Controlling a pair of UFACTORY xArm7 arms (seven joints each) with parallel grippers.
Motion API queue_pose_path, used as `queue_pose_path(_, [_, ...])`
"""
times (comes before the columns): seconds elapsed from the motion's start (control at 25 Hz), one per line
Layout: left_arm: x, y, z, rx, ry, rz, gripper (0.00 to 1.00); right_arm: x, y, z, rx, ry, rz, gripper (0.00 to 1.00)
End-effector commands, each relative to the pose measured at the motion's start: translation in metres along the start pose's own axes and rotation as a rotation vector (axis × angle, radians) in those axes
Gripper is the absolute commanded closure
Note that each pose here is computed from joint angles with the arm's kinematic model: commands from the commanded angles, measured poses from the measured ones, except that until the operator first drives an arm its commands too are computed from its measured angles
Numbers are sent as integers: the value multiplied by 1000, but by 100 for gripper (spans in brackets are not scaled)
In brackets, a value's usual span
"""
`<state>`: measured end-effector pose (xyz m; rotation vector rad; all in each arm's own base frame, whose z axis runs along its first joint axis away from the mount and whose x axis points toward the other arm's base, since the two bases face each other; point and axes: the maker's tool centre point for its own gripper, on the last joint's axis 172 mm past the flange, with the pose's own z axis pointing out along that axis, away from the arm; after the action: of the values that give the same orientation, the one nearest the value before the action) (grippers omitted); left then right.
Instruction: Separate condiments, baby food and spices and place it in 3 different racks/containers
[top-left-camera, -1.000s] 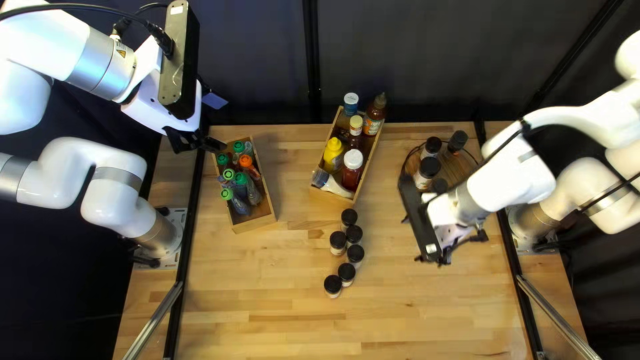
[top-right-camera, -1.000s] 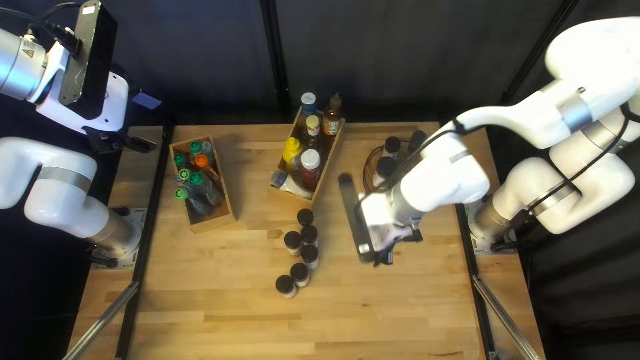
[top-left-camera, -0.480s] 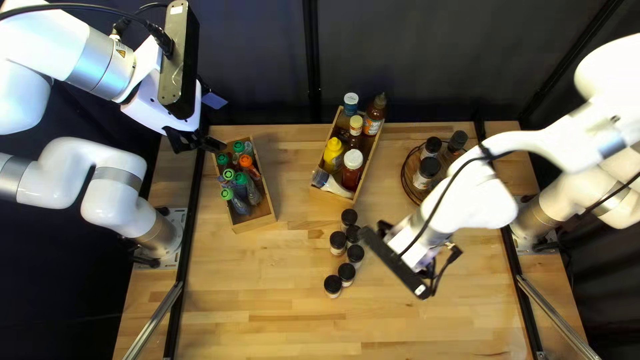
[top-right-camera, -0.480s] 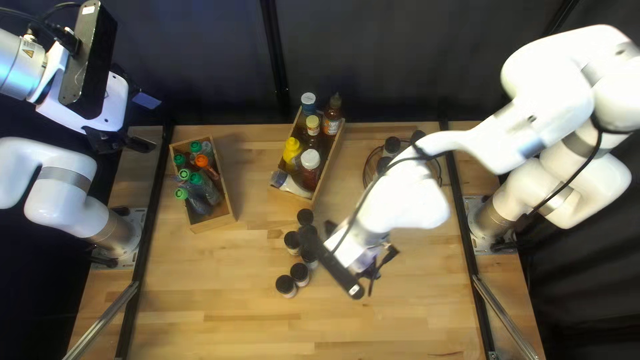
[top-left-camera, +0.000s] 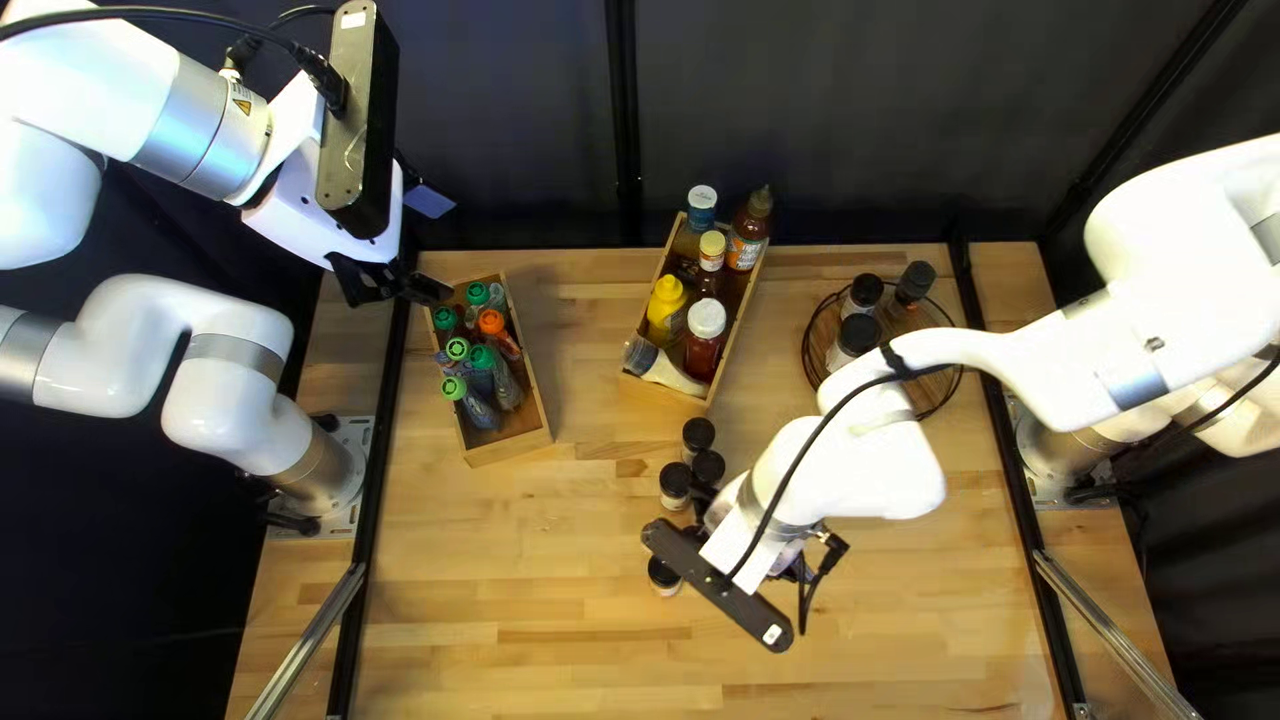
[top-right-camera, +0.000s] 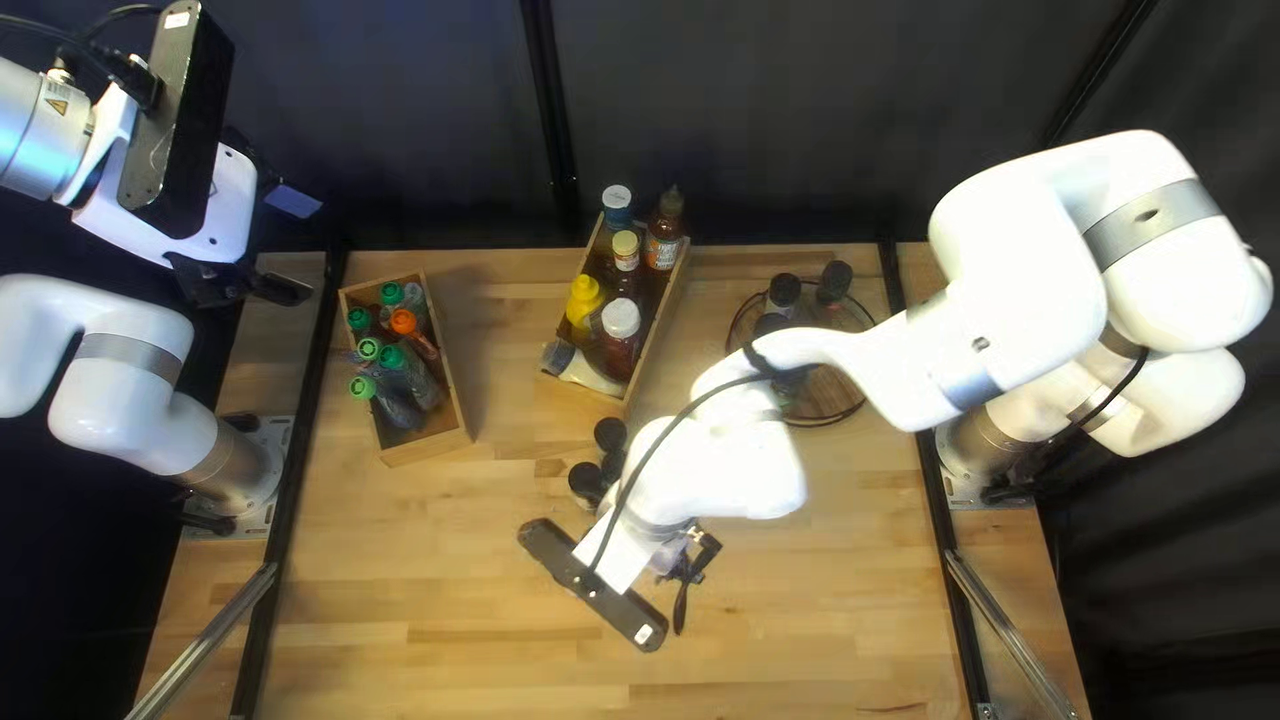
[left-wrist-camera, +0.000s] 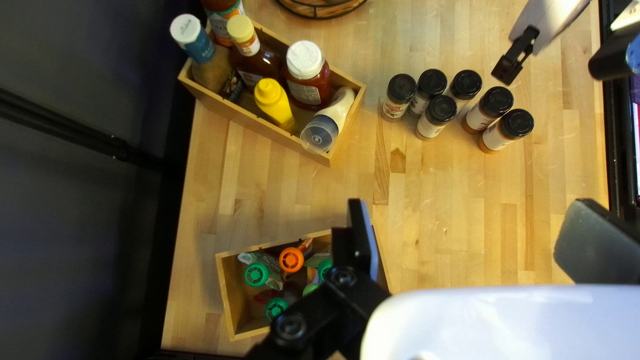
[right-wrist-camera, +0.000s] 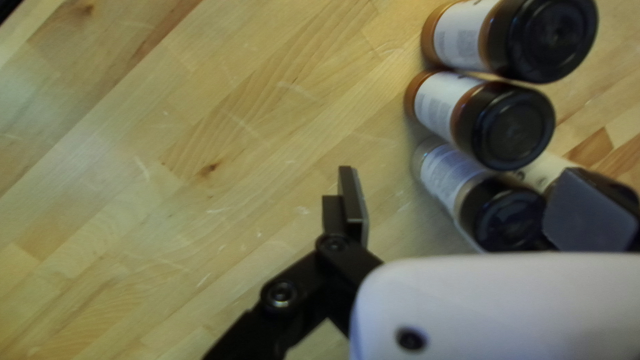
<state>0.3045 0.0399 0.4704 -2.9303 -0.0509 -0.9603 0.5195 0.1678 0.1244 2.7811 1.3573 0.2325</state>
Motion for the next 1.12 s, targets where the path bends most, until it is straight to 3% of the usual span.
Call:
queue_pose_path(0.04, [0,0,0,0,0,0,0,5,12,10,0,-16,-9,0])
queue_pose_path(0.6, [0,0,0,0,0,0,0,1,32,40,12,-44,-9,1])
queue_pose_path(0.64, [0,0,0,0,0,0,0,0,32,41,13,-44,-8,9])
queue_pose_path(0.68, [0,0,0,0,0,0,0,-1,32,42,14,-44,-7,32])
queue_pose_path(0.72, [0,0,0,0,0,0,0,-1,32,41,14,-44,-5,89])
queue_pose_path(0.76, [0,0,0,0,0,0,0,-1,33,40,14,-43,-3,97])
queue_pose_path(1.12, [0,0,0,0,0,0,0,-1,16,22,11,-32,-1,100])
